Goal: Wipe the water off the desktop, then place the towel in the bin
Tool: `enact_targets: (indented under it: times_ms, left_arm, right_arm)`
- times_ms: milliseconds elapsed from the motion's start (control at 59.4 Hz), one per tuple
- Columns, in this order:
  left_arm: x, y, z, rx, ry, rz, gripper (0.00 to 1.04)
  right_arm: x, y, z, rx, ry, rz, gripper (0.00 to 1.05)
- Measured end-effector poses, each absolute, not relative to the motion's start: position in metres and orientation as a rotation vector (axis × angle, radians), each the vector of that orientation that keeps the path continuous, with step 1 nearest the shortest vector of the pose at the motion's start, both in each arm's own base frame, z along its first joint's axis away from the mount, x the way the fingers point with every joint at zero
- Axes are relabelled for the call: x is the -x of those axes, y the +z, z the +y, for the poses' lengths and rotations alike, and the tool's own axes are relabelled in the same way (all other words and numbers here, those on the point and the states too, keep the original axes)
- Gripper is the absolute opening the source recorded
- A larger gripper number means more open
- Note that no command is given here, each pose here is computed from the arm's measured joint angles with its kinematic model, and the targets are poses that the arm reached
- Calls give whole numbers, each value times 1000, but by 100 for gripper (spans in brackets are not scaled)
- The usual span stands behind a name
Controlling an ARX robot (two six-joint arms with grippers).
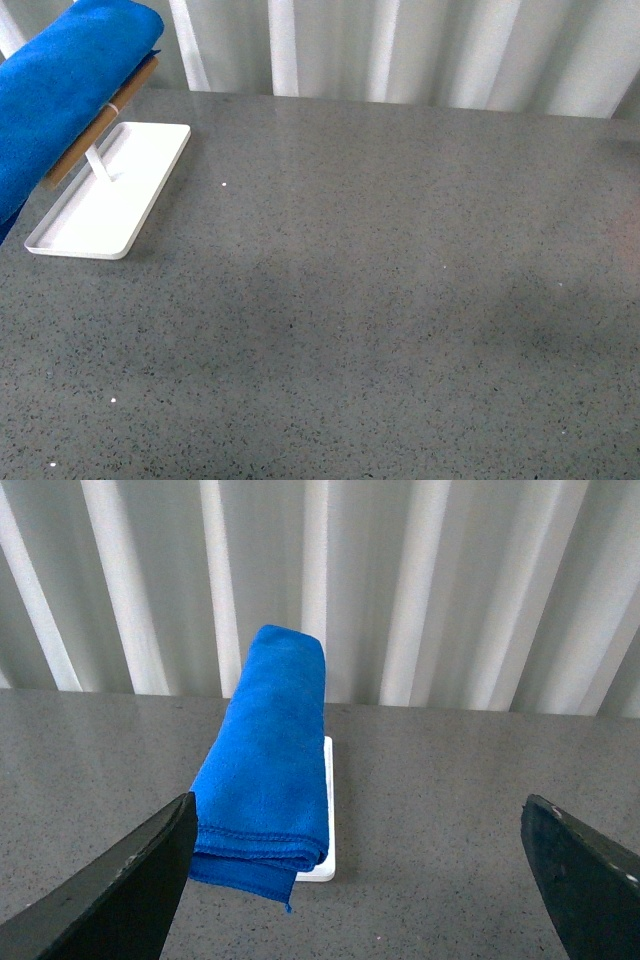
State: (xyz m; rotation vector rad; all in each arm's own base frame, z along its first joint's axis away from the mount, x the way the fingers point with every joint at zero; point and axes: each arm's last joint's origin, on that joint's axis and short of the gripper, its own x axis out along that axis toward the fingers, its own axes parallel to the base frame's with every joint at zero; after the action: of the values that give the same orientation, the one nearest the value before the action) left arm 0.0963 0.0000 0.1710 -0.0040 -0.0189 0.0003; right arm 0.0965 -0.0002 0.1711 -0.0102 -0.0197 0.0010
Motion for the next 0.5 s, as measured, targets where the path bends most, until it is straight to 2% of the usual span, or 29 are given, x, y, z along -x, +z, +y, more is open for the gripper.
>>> enact_targets:
  times_ms: [505]
  left_arm:
    - [-96,171,0,4,0,-19,98]
  right_arm:
    - [-96,171,0,10,1,-20,98]
